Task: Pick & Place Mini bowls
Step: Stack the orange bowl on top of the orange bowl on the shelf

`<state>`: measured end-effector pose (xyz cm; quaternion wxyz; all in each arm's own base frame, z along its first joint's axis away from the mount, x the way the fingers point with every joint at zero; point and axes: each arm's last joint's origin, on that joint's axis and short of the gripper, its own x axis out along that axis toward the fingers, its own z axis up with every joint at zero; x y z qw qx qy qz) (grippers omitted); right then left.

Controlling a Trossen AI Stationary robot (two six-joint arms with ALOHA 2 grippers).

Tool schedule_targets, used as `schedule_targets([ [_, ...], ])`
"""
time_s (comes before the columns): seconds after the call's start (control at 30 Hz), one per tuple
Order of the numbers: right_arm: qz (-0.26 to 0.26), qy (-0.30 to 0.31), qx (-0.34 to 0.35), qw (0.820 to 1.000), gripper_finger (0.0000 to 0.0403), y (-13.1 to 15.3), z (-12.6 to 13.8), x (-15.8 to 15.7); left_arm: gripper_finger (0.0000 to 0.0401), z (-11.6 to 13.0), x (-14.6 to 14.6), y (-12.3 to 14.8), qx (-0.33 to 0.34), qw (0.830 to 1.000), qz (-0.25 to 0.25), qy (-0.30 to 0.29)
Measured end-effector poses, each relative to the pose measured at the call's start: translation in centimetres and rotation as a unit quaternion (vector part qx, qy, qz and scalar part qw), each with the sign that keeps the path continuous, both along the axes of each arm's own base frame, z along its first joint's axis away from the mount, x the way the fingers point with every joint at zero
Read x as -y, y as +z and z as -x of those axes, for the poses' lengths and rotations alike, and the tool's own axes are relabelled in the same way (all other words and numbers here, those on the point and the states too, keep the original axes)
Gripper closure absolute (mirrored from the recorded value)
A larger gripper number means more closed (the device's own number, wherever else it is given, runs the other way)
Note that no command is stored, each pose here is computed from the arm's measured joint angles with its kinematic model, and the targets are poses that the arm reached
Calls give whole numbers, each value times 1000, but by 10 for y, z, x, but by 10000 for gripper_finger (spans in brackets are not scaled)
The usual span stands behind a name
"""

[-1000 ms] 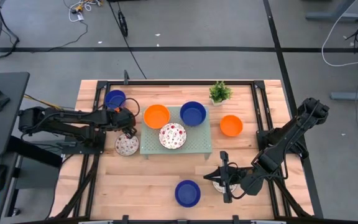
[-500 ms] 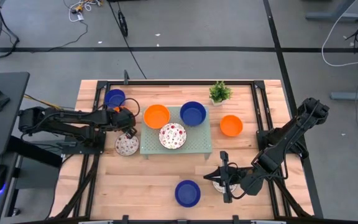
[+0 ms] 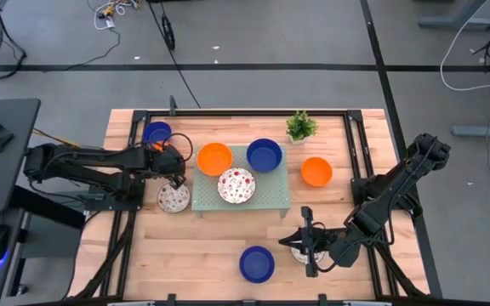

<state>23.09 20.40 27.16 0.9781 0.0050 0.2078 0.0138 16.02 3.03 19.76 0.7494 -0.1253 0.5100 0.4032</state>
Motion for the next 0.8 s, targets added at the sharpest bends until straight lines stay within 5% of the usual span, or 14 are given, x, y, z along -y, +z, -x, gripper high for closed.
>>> schedule_targets([
  [0.23, 0, 0, 0, 1000, 396, 0, 0, 0, 393, -7, 4, 70, 11, 1000, -12, -21],
  [0.47, 1, 0, -1, 1000, 396, 0, 0, 0, 395, -12, 11, 156, 94, 986, -40, -128],
  [0.63, 1, 0, -1, 1000, 396, 0, 0, 0, 394, -19, 23, 194, 157, 958, -43, -236],
  [0.8, 2, 0, -2, 1000, 396, 0, 0, 0, 396, -40, 41, 188, 128, 915, -29, -382],
])
